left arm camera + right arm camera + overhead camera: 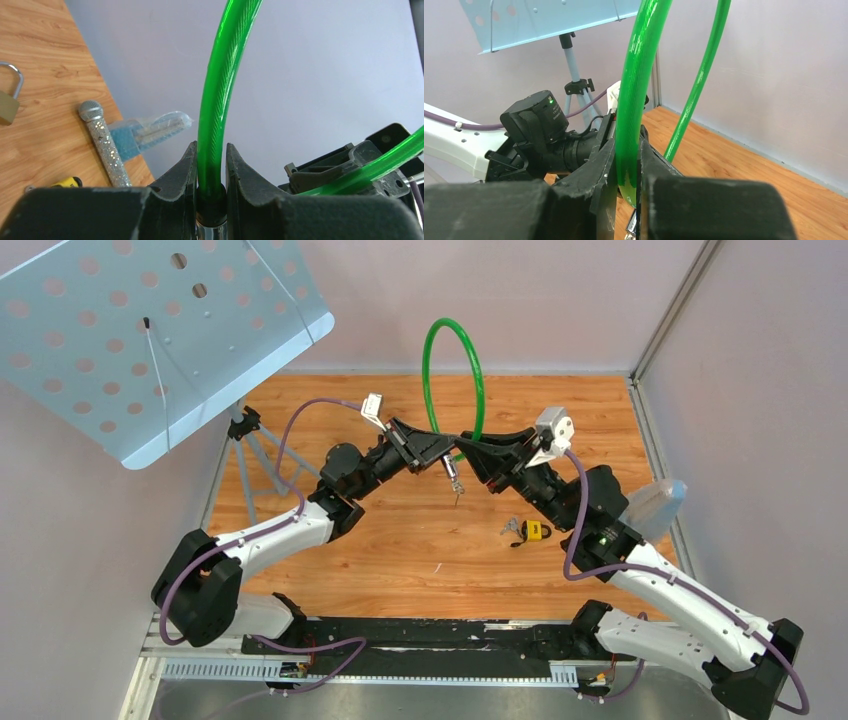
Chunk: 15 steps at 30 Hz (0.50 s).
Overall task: Lock with the key
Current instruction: Lock the lock.
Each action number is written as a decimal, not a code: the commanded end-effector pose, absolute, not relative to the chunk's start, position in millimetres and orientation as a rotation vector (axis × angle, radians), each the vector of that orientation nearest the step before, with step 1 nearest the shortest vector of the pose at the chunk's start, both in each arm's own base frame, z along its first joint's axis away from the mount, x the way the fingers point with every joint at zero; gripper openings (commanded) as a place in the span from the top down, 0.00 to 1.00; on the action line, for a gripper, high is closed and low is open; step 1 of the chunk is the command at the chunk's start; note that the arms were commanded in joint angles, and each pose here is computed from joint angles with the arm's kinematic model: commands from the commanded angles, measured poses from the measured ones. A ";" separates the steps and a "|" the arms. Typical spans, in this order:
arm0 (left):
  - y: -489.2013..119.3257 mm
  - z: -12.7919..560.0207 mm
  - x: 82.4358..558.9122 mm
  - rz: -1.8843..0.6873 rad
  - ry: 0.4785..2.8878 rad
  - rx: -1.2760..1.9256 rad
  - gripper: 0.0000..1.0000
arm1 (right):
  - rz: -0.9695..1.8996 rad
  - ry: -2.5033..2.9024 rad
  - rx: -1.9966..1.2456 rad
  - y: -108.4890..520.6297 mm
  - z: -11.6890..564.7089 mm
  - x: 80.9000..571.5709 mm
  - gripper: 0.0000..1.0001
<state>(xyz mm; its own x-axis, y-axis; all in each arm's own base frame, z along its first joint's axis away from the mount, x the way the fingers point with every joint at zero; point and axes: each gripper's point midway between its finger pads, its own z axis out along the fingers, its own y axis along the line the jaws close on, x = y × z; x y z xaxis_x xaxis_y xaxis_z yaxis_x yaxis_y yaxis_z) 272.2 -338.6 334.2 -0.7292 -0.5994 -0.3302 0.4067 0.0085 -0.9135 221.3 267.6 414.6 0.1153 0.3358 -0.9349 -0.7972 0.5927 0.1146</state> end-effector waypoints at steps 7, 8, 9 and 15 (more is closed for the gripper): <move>-332.3 390.9 244.5 -1.944 1.303 -0.018 1.00 | 0.819 1.233 -0.395 258.8 421.3 236.9 1.00; -332.2 392.5 244.3 -1.947 1.294 -0.014 1.00 | 0.824 1.237 -0.404 261.4 419.8 237.3 1.00; -332.4 393.0 243.9 -1.950 1.292 -0.012 1.00 | 0.831 1.245 -0.419 264.9 417.2 237.3 1.00; -333.7 399.7 242.8 -1.972 1.277 -0.004 1.00 | 0.848 1.296 -0.510 286.5 393.8 240.8 1.00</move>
<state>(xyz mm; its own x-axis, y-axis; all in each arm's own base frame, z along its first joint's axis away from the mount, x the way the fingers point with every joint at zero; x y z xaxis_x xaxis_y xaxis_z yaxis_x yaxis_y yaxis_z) 270.3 -339.1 348.2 -0.7224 -0.6053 -0.3344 0.4639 -0.0656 -0.8834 234.7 277.8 406.8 0.0758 0.3008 -0.9507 -0.7806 0.6111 0.1311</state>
